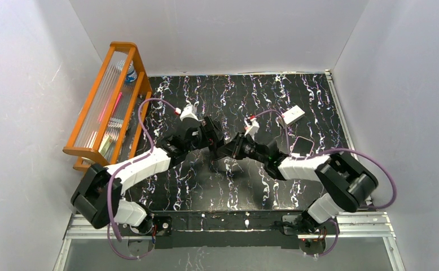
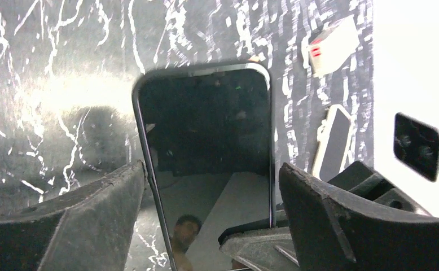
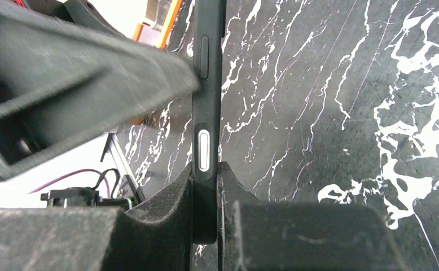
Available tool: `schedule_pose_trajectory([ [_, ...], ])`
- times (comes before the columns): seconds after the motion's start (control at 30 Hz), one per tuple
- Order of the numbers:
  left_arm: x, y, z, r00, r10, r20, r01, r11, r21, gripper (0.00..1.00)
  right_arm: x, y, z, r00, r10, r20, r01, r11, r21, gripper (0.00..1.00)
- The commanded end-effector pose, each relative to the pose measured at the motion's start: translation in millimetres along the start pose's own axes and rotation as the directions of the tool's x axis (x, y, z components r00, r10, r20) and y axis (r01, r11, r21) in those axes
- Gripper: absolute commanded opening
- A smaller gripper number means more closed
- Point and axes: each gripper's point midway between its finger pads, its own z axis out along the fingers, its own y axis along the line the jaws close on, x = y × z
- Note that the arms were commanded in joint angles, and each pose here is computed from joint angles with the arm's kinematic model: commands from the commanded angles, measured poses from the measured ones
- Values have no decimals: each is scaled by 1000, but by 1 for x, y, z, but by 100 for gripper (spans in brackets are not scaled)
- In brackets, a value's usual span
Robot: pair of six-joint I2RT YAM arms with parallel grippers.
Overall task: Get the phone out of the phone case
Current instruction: Pick up the phone at the center of the board.
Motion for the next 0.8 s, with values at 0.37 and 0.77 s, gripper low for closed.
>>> schedule_pose_trajectory([
  [0.37, -42, -68, -46, 972, 128, 198, -191, 919, 344, 96, -63, 47, -93, 983, -29, 179, 83, 949, -303, 1],
  [0.77, -26, -126, -72, 988, 109, 105, -151, 730, 667, 91, -72, 83, -136, 979, -108, 174, 181, 852, -490, 1],
])
